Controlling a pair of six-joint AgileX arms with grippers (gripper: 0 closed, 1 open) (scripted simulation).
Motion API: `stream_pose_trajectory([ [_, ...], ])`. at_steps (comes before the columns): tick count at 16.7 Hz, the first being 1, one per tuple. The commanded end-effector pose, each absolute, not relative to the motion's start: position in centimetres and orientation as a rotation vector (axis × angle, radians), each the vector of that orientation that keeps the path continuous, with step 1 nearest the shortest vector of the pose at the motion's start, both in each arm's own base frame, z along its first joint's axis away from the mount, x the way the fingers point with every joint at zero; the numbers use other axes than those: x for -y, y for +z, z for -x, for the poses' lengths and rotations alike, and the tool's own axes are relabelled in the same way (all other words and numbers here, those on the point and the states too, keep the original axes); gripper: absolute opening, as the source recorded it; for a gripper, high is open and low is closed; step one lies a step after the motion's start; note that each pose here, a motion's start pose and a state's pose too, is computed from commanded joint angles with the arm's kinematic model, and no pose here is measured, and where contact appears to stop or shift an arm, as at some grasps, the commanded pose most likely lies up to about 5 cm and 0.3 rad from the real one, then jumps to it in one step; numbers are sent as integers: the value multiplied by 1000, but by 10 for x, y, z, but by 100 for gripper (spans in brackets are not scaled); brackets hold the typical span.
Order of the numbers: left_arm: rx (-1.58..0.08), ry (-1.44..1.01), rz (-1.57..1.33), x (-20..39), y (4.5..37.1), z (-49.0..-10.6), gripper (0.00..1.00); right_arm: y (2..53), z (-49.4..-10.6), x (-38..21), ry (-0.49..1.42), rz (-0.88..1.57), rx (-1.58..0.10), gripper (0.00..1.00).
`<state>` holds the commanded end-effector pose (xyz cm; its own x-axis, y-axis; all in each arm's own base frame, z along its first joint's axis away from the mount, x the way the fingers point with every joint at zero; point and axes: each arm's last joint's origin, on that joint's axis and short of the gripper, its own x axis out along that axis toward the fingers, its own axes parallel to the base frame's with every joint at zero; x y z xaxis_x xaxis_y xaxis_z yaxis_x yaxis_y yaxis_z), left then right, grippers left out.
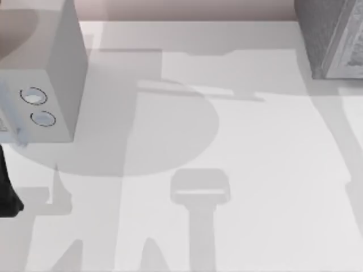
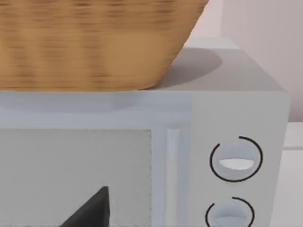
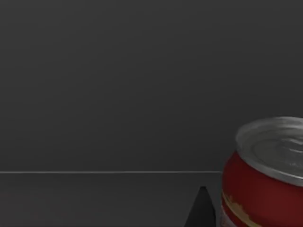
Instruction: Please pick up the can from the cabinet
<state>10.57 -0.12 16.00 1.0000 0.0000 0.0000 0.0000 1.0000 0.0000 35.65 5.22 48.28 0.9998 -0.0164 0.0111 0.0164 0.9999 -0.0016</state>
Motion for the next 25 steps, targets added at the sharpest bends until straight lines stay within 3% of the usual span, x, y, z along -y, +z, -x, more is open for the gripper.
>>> stream_pose_trajectory([
  [5,0,0,0,1,160,-106,100,491,-340,-56,-14,1,8,0],
  [11,0,0,0,1,160,-106,100,536,-219,-59,-15,-1,15,0],
  [14,0,0,0,1,160,-106,100,543,-180,-55,-15,0,12,0],
  [21,0,0,0,1,160,-106,100,540,-174,-52,-17,-2,14,0],
  [25,0,0,0,1,160,-106,100,513,-162,-42,-16,1,7,0],
])
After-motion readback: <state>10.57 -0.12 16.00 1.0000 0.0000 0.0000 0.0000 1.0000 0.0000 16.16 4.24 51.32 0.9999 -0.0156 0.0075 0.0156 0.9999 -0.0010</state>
